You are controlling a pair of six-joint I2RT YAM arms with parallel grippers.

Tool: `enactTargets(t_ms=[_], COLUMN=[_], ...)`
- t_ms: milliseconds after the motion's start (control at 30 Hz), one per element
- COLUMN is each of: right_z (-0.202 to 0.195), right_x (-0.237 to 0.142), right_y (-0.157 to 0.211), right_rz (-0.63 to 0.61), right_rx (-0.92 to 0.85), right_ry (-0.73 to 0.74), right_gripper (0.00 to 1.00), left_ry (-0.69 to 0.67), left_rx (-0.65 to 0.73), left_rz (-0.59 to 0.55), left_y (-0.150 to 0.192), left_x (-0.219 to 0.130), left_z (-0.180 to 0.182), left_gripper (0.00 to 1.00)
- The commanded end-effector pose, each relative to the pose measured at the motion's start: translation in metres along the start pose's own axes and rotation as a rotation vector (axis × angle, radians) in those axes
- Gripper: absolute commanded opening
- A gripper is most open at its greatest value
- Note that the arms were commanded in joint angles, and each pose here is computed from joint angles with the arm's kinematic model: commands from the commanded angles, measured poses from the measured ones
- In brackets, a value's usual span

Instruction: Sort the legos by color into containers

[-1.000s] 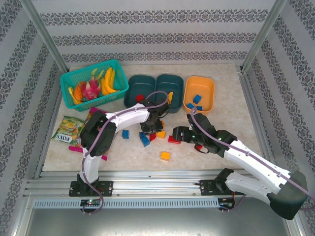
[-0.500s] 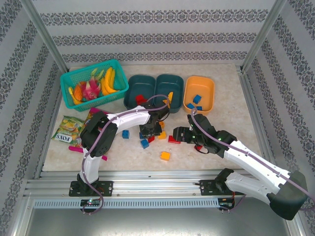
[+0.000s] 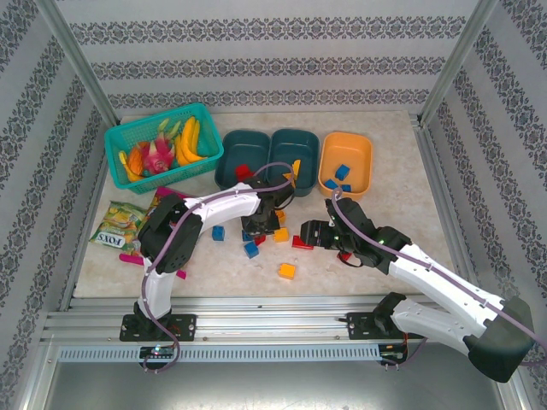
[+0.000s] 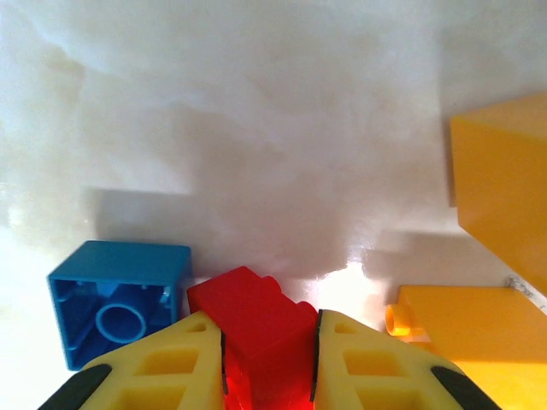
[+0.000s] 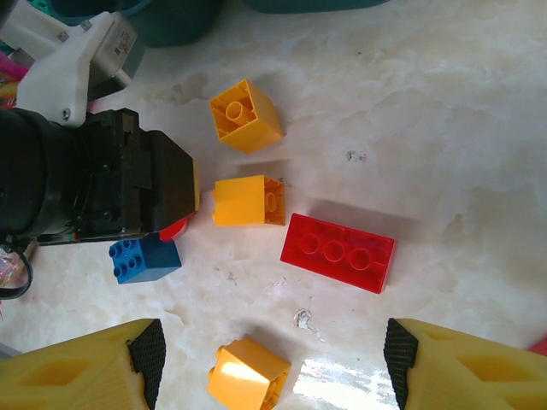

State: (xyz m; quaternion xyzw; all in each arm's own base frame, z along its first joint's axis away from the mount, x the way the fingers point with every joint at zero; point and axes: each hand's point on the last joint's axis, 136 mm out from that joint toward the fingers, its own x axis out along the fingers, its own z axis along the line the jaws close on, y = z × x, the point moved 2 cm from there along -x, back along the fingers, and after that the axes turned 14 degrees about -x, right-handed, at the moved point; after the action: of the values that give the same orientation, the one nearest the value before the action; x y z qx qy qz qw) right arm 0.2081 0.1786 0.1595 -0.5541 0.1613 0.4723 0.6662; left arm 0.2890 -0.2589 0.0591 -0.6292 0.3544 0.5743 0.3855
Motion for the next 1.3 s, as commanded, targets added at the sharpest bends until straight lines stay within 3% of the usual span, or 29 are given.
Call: enactTargets(t_ms=[0, 300, 500, 733, 1033, 1267], right_z=[0.003, 0.037, 0.065, 0.072, 0.063, 0.054], right_x=[-0.009, -0.018, -0.003, 0.015, 0.023, 0.023], right_y=[-0.014, -0.072, -0.127, -0.165, -0.151, -0.142], right_rz=[-0.043, -0.138, -0.251, -0.261, -0.221, -0.205], right_rx=[0.022, -0.012, 0.035, 0.106, 0.145, 0.146], right_ry=[-0.008, -0.091, -0.230, -0.279, -0.262, -0.231], right_gripper=[0.70, 0.70, 0.71, 0.72, 0.72, 0.72], left_ry=[0.030, 0.130, 0.114, 0.033, -0.062, -0.054], left_rx=[0.039, -0.013, -0.059, -0.008, 0.069, 0.063], left_rz=[-0.088, -0.218, -0.254, -0.310, -0.305, -0.274], left_y=[-0.012, -0.095, -0.161, -0.217, -0.234, -0.228], left_x=[-0.045, -0.106, -0.094, -0.068, -0.034, -0.030], left_z=[-0.002, -0.001, 0.006, 0.006, 0.007, 0.007], left_gripper=[0.16, 0.16, 0.16, 0.16, 0.16, 0.32])
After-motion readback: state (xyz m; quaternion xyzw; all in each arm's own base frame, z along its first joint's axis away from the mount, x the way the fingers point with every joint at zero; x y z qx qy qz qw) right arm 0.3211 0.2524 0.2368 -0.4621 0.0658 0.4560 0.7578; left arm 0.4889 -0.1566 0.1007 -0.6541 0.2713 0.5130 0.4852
